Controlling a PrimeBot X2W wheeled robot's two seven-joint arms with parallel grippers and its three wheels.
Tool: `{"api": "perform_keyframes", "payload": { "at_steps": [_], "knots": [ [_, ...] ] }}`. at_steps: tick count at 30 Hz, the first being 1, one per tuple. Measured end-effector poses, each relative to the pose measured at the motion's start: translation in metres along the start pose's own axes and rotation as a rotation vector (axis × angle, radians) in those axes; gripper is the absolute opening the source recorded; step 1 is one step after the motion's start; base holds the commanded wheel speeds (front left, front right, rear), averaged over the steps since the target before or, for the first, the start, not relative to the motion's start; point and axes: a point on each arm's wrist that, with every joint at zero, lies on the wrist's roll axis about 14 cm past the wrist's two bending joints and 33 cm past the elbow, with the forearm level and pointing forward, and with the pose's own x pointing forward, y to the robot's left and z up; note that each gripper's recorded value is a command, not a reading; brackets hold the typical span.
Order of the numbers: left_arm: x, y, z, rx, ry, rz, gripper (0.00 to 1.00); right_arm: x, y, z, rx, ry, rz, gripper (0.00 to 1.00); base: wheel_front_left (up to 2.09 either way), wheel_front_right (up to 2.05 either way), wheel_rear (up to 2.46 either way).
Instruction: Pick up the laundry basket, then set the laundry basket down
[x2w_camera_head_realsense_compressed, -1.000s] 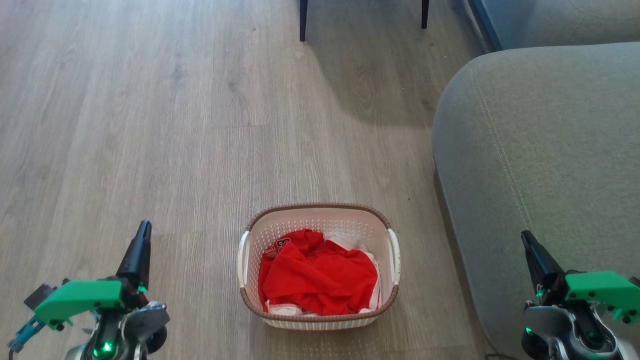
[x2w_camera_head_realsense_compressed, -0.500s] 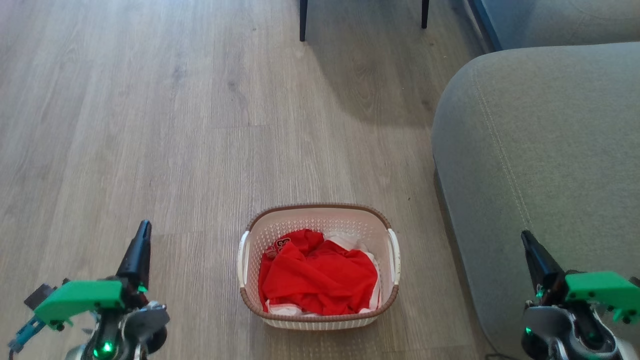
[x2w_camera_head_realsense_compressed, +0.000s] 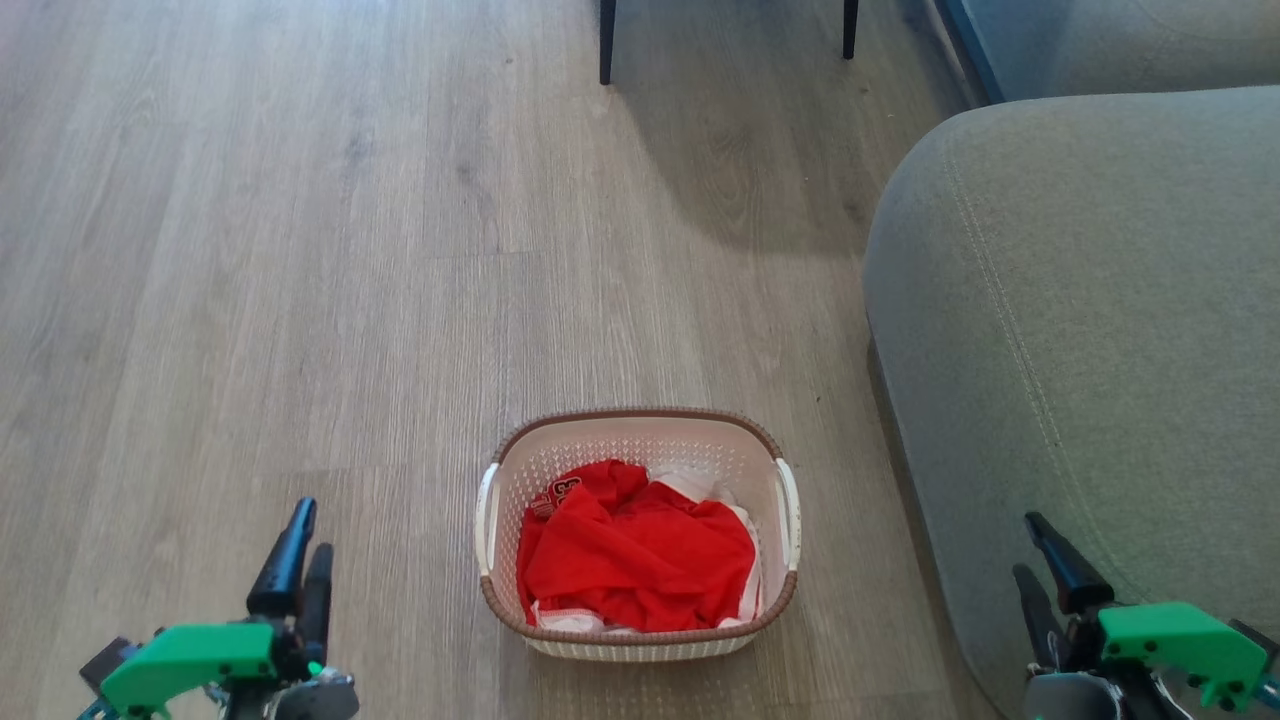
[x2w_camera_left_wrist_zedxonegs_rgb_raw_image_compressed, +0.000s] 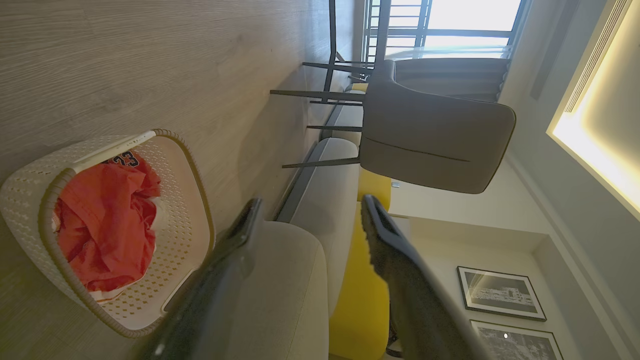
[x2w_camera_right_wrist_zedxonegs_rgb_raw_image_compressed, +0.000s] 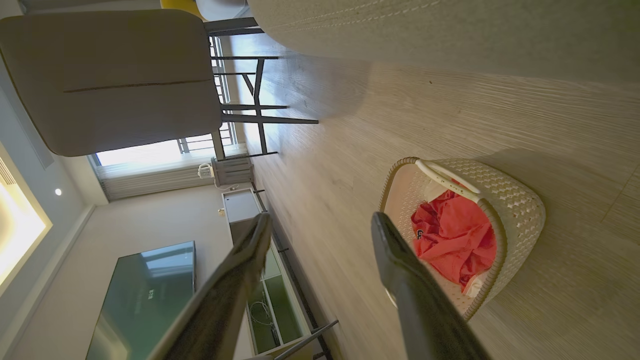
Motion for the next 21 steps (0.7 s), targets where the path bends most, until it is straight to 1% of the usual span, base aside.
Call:
{"api": "perform_keyframes", "payload": {
  "at_steps": [10, 16, 17, 21],
  "knots": [
    [0.001, -0.01, 0.0, 0.07, -0.014, -0.026, 1.0, 0.001, 0.004, -0.001, -0.064, -0.007, 0.009, 1.0, 0.0, 0.0, 0.0],
    [0.001, -0.017, -0.003, 0.146, -0.011, -0.045, 1.0, 0.002, 0.01, -0.005, -0.132, -0.002, 0.026, 1.0, 0.0, 0.0, 0.0],
    [0.001, -0.017, -0.003, 0.146, -0.011, -0.045, 1.0, 0.002, 0.01, -0.005, -0.132, -0.002, 0.026, 1.0, 0.0, 0.0, 0.0],
    [0.002, -0.02, -0.007, 0.205, -0.005, -0.047, 1.0, 0.004, 0.015, -0.007, -0.189, -0.002, 0.042, 1.0, 0.0, 0.0, 0.0]
  ]
}}
